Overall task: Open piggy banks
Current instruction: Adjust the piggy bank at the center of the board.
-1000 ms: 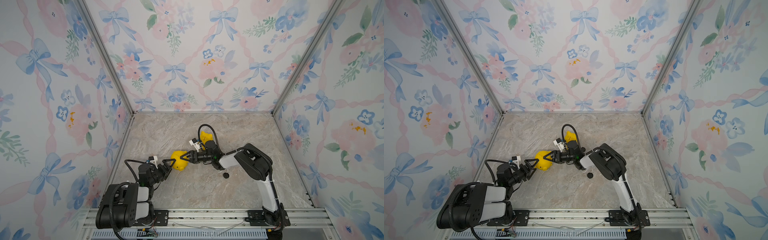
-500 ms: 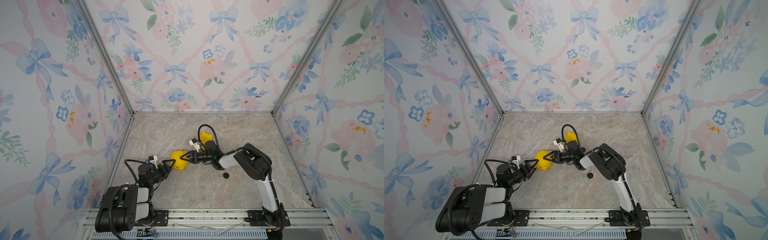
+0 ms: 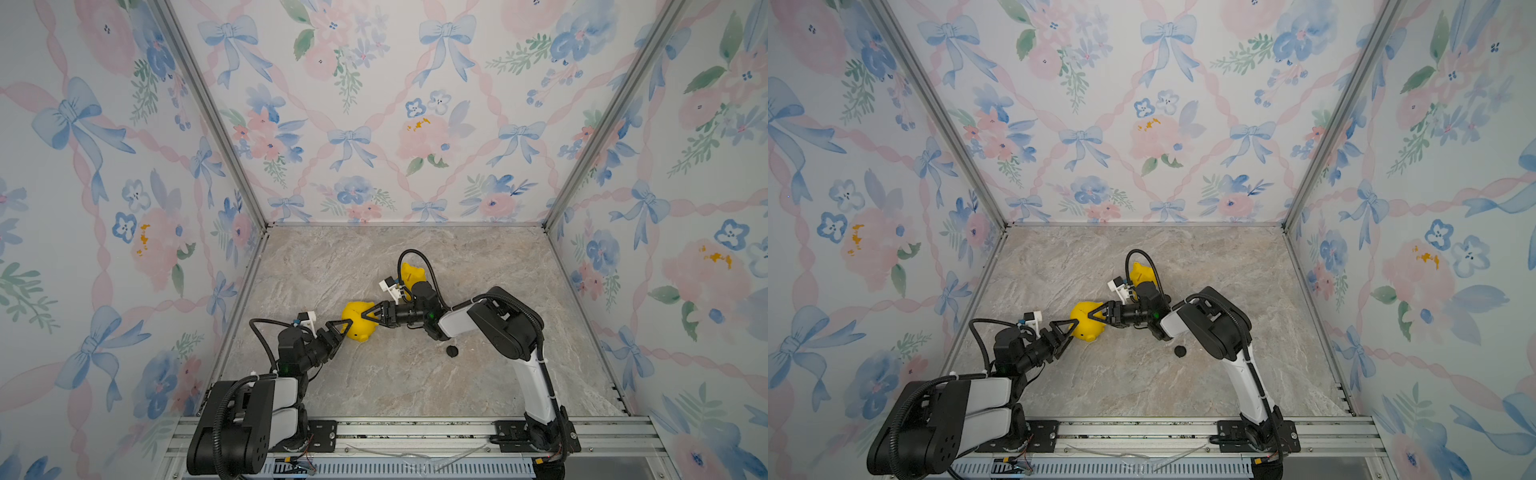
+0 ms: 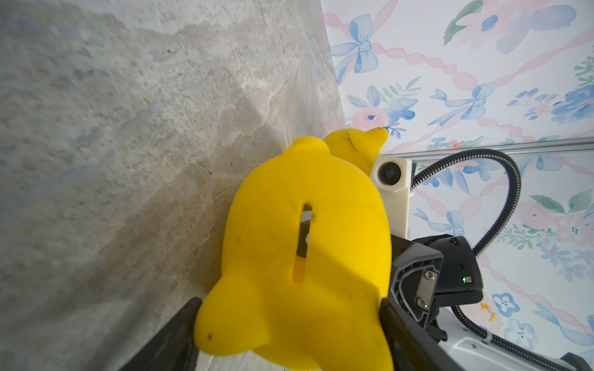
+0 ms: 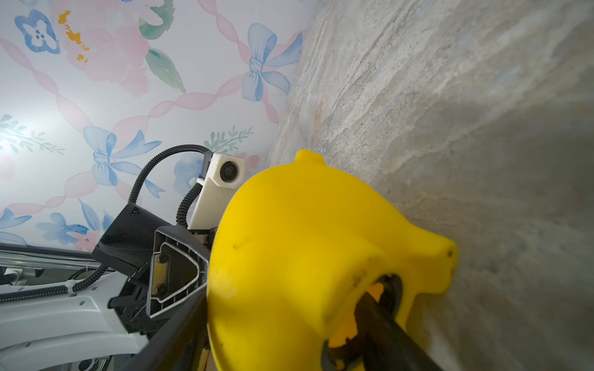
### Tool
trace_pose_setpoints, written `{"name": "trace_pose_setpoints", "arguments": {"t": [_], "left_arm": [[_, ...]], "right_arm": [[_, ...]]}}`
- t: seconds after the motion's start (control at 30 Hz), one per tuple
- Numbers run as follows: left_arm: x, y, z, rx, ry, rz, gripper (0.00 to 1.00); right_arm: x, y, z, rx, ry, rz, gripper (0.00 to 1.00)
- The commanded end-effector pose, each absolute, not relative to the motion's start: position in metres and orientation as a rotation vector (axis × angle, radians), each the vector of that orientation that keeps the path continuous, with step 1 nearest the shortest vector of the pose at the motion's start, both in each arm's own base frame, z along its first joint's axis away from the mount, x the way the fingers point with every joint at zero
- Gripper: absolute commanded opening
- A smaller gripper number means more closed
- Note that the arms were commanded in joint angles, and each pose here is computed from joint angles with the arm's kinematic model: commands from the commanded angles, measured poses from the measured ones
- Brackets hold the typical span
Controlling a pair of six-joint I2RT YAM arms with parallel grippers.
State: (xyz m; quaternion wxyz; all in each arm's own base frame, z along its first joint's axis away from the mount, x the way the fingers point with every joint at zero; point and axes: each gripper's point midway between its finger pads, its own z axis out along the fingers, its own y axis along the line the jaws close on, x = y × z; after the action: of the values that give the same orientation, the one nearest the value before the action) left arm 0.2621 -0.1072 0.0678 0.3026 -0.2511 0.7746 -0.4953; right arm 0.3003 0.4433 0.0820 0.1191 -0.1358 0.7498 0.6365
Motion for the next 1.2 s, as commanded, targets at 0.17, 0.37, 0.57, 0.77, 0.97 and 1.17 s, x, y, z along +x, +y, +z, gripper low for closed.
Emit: {"name": "trace_pose_setpoints", "arguments": {"t": [0.17, 0.37, 0.57, 0.77, 0.97, 1.17], "left_arm": [[0.246, -0.112, 0.056, -0.621, 2.154, -1.254, 0.69], [0.248, -0.111, 0.063, -0.598, 2.164, -1.227, 0.69], [0.246, -0.111, 0.067, -0.593, 2.182, -1.206, 0.68], [0.246, -0.11, 0.08, -0.548, 2.229, -1.122, 0.67], [0.25, -0.118, 0.091, -0.478, 2.266, -1.073, 0.65], [0.258, -0.134, 0.098, -0.376, 2.323, -1.002, 0.63]], "right_arm": [[0.31, 0.421, 0.06, -0.278, 2.278, 1.799, 0.76], [0.313, 0.409, 0.079, -0.286, 2.231, 1.793, 0.84], [0.304, 0.405, 0.11, -0.387, 2.203, 1.771, 0.9], [0.299, 0.394, 0.136, -0.484, 2.207, 1.637, 0.93], [0.297, 0.371, 0.145, -0.602, 2.271, 1.347, 0.96], [0.298, 0.349, 0.149, -0.605, 2.287, 1.254, 0.96]]}}
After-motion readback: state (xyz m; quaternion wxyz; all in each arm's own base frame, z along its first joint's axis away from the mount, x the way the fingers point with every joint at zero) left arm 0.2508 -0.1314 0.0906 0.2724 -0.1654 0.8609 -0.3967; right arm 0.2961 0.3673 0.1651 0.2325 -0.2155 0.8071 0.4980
